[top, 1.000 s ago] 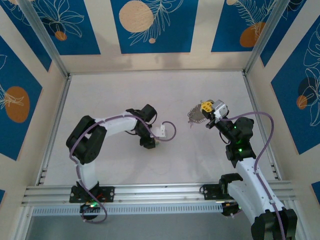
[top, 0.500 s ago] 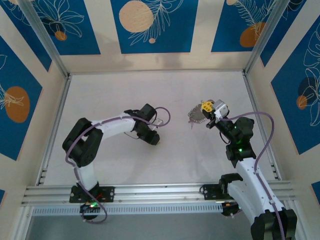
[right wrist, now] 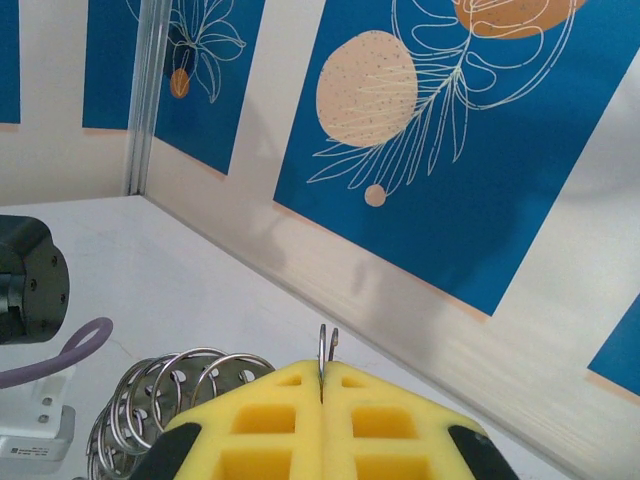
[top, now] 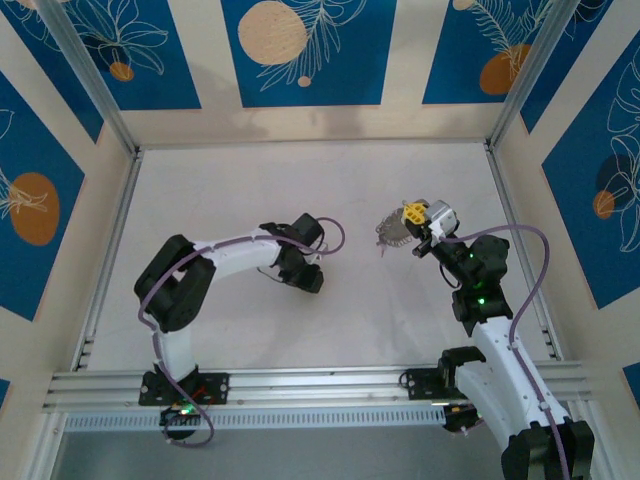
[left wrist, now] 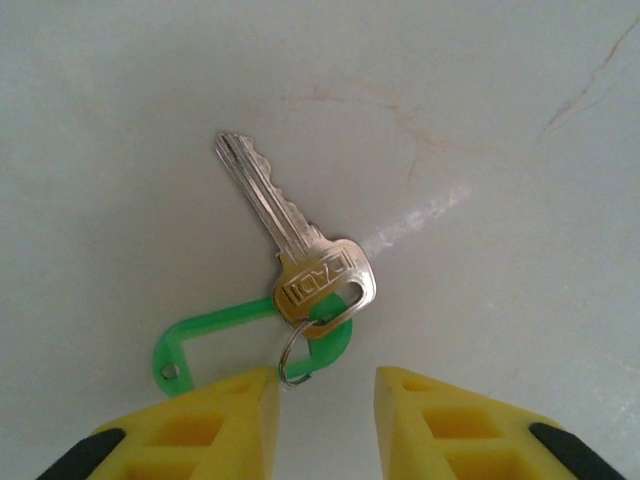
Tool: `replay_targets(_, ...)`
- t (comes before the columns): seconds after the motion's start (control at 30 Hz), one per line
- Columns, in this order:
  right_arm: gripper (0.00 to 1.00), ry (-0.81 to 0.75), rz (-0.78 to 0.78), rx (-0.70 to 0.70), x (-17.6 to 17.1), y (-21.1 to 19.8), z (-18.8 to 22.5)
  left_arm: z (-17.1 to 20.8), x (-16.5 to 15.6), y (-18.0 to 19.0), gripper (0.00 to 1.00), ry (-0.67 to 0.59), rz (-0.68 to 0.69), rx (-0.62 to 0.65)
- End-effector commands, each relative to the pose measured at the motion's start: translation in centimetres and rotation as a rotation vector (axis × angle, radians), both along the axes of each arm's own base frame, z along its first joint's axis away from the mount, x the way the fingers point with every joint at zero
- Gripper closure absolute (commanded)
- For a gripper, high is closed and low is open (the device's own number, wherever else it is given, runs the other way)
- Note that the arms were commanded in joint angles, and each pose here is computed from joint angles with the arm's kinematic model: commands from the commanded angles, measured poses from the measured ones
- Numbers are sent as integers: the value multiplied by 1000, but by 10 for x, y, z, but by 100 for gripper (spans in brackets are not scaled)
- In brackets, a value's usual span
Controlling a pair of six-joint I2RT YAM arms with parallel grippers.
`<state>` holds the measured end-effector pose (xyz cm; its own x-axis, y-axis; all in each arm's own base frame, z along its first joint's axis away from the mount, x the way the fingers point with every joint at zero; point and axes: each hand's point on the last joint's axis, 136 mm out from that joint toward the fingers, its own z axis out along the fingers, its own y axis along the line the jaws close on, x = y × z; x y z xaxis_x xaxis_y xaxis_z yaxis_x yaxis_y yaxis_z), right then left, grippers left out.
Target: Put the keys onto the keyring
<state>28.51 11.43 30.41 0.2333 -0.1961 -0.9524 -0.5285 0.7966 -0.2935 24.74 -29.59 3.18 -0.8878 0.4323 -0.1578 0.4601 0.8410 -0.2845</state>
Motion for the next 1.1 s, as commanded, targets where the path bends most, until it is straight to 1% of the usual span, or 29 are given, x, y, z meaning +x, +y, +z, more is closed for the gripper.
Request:
replay_targets(0.0, 100, -56, -11, 25, -3, -3, 20, -3, 6, 3, 69, -24, 21, 62)
replay_targets(0.17, 100, -57, -9, 26, -4, -3, 20, 0, 8, 3, 68, -30, 17, 65)
replay_targets(0.3, 100, -56, -9, 25, -4, -3, 20, -2, 1, -3, 69, 0, 0, 41)
replay_targets(0.53, 100, -54, -9, 26, -4, -3, 19, -9, -5, -8, 70, 7, -13, 50)
replay_targets(0.63, 100, -54, -7, 25, -4, -3, 19, -11, -6, -7, 74, 4, -18, 66)
replay_targets(0.73, 100, -55, -10, 25, -4, -3, 19, -11, -5, -6, 84, -8, -27, 83)
replay_targets(0.83, 100, -56, -8, 25, -4, -3, 19, -10, -3, -5, 91, -20, -33, 92)
replay_targets(0.93, 100, -54, -10, 24, -4, -3, 19, -6, -2, -3, 97, -36, -44, 99)
replay_targets(1.07, 100, -56, -11, 24, -4, -3, 19, -3, -1, -5, 99, -51, -64, 86)
